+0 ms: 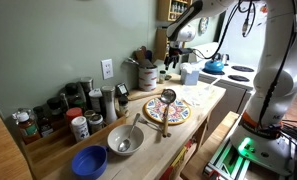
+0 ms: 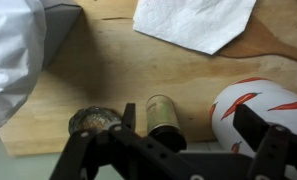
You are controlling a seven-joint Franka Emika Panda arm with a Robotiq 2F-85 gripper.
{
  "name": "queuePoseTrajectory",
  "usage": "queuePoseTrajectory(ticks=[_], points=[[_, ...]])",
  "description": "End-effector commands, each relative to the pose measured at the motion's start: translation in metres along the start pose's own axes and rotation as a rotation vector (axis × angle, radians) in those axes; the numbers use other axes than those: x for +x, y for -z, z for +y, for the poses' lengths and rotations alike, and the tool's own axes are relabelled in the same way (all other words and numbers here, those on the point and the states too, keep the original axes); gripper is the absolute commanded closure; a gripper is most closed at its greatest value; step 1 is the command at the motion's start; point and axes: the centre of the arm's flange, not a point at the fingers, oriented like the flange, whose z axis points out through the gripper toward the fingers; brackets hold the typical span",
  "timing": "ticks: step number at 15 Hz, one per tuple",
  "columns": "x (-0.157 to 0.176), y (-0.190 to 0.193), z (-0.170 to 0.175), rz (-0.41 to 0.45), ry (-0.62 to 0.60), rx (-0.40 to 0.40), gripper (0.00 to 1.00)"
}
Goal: Put the bottle on the bottom shelf
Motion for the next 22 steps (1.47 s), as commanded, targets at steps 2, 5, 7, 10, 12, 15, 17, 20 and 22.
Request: queuePoseTrajectory(ticks=[2, 5, 7, 10, 12, 15, 17, 20, 22], points=[[0.006, -0.008, 0.005, 0.004, 0.016, 0.008, 0.0], [0.011, -0.01, 0.007, 0.007, 0.021, 0.01, 0.0], [0.012, -0.009, 0.006, 0.009, 0.023, 0.01, 0.0], [0.026, -0.024, 0.002, 0.015, -0.014, 0.012, 0.0], [0.032, -0.031, 0.0, 0.03, -0.013, 0.013, 0.0], [0.037, -0.042, 0.005, 0.062, -0.016, -0.013, 0.0], [0.041, -0.049, 0.008, 0.084, -0.024, -0.015, 0.0], [0.044, -0.056, 0.007, 0.095, -0.031, -0.005, 0.0], [0.045, -0.058, 0.008, 0.102, -0.04, -0.001, 0.0]])
